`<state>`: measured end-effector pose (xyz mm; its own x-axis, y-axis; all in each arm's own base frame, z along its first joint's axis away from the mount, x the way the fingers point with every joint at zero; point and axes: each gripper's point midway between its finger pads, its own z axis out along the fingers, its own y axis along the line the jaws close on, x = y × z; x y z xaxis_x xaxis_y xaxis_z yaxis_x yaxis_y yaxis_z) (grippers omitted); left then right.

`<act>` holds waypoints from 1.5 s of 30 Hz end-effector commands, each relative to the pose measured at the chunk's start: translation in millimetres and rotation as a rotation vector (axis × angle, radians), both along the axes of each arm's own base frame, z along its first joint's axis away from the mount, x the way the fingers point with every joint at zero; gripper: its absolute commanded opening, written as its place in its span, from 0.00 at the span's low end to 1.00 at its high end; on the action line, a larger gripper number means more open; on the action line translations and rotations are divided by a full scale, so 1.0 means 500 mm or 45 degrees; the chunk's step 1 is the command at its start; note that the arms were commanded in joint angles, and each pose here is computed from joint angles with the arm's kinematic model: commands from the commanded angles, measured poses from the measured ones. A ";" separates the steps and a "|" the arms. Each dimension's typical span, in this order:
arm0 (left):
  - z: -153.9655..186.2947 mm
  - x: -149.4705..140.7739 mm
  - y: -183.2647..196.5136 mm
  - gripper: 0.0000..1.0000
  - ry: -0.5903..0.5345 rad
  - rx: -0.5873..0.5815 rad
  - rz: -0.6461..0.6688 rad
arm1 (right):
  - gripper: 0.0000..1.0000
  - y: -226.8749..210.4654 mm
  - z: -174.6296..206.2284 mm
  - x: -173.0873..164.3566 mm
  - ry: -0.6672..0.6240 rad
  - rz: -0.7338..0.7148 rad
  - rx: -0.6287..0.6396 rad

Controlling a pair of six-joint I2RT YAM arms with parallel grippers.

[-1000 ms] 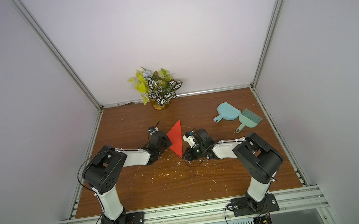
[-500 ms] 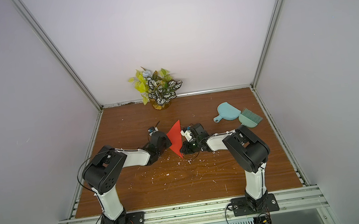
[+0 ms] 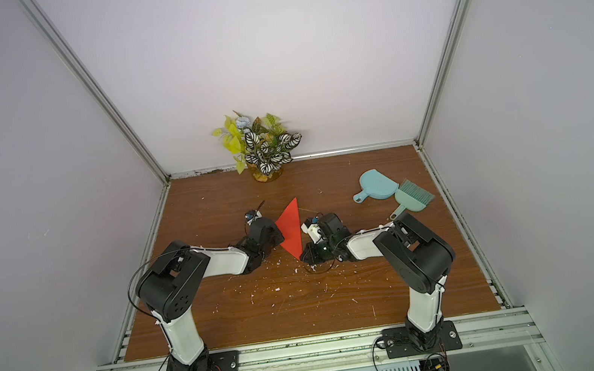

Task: Fold the square paper diagonally
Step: Fold the paper at the center of the board, then reset both arms

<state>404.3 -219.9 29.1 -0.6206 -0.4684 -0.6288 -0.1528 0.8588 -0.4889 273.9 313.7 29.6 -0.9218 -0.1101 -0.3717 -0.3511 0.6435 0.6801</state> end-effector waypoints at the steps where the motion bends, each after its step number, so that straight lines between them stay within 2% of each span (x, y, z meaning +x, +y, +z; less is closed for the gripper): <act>1: -0.026 -0.020 0.012 0.01 0.054 0.060 0.005 | 0.09 -0.015 -0.014 -0.029 0.059 0.003 -0.041; 14: -0.027 -0.020 0.012 0.01 0.056 0.061 0.007 | 0.09 -0.011 0.001 -0.054 0.042 0.058 -0.043; 18: -0.026 -0.021 0.013 0.01 0.056 0.061 0.008 | 0.09 -0.008 0.026 -0.046 0.004 0.054 -0.022; 20: -0.024 -0.021 0.013 0.05 0.051 0.063 0.005 | 0.10 -0.010 0.052 -0.032 -0.038 0.035 -0.011; 26: 0.012 -0.017 0.016 0.30 -0.001 0.075 -0.004 | 0.12 -0.058 0.123 0.043 -0.175 -0.070 0.015; 29: 0.059 -0.012 0.023 0.41 -0.062 0.088 0.000 | 0.13 -0.102 0.159 0.094 -0.255 -0.153 0.018; 33: 0.159 -0.005 0.025 0.56 -0.203 0.078 -0.022 | 0.15 -0.179 0.215 0.163 -0.391 -0.286 -0.020; 37: 0.272 -0.004 0.024 0.84 -0.382 0.052 -0.067 | 0.19 -0.250 0.258 0.209 -0.496 -0.386 -0.090; 39: 0.311 -0.006 0.037 0.92 -0.441 0.041 -0.066 | 0.20 -0.281 0.276 0.221 -0.530 -0.428 -0.103; 45: 0.380 -0.025 0.141 0.97 -0.523 0.059 0.047 | 0.25 -0.383 0.316 0.229 -0.628 -0.598 -0.127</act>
